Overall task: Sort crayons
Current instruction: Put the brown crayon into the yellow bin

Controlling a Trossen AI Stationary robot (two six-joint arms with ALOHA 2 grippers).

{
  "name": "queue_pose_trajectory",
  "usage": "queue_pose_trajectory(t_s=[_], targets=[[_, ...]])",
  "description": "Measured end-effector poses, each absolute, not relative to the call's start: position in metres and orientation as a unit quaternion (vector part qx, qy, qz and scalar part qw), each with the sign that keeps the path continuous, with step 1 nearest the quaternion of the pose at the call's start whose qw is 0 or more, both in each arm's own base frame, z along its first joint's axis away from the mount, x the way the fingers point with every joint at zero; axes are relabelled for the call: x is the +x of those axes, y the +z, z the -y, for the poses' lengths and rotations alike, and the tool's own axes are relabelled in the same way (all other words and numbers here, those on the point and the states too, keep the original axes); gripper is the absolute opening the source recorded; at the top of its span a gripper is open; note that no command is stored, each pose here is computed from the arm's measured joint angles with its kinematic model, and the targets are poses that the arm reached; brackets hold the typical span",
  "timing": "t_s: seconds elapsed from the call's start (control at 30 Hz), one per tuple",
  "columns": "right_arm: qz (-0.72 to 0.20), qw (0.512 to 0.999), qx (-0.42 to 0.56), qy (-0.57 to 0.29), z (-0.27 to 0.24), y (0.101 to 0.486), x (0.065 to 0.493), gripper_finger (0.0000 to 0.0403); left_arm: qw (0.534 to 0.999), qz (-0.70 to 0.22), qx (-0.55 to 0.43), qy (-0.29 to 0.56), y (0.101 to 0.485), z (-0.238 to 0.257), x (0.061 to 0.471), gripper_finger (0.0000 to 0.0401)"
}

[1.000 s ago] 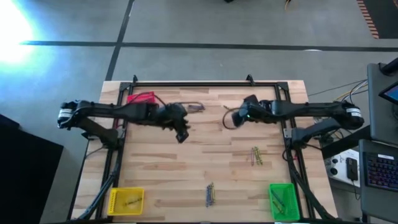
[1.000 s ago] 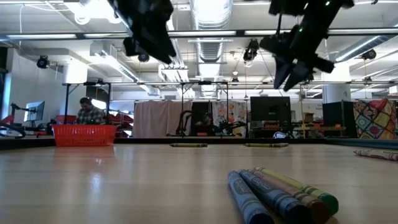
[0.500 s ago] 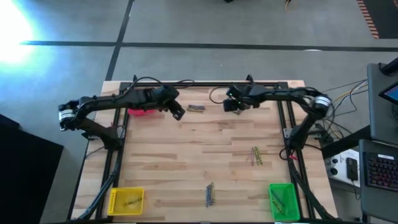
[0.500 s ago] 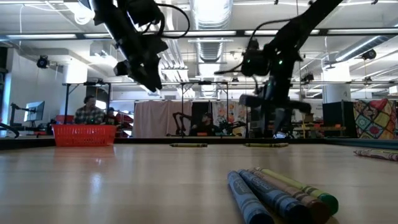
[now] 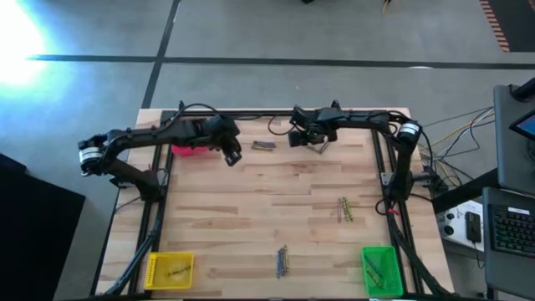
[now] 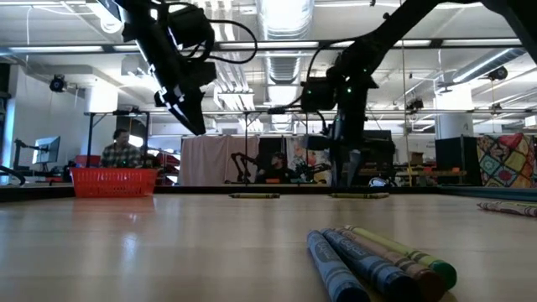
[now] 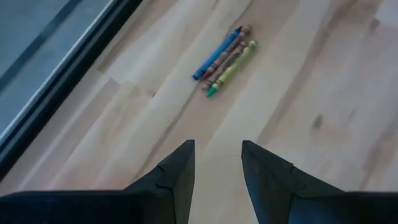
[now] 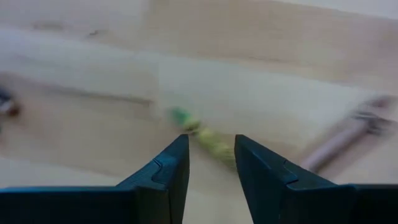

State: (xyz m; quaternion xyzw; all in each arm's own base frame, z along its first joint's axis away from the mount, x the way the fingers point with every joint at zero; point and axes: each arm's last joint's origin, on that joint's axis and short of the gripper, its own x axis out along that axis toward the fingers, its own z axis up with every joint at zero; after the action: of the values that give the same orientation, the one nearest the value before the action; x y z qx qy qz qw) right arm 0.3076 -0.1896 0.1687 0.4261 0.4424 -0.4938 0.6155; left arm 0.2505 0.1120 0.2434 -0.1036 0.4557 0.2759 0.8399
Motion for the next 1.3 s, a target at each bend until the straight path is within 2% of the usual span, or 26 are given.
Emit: queue_pose_trajectory(t_s=[0.3, 0.73, 1.0, 1.3], targets=[[-0.465, 0.543, 0.449, -0.535, 0.198, 0.163, 0.283, 0.0118, 0.833, -0.462, -0.097, 0.288, 0.241, -0.126, 0.246, 0.0116], [-0.473, 0.504, 0.465, -0.554, 0.199, 0.149, 0.266, 0.0123, 0.828, -0.474, -0.092, 0.284, 0.234, -0.128, 0.249, 0.0116], [-0.476, 0.519, 0.462, -0.538, 0.201, 0.14, 0.26, 0.0105, 0.822, -0.486, -0.095, 0.283, 0.227, -0.129, 0.252, 0.0116], [-0.503, 0.524, 0.457, -0.513, 0.196, 0.12, 0.246, 0.006, 0.818, -0.491, -0.098, 0.283, 0.223, -0.13, 0.254, 0.0116]])
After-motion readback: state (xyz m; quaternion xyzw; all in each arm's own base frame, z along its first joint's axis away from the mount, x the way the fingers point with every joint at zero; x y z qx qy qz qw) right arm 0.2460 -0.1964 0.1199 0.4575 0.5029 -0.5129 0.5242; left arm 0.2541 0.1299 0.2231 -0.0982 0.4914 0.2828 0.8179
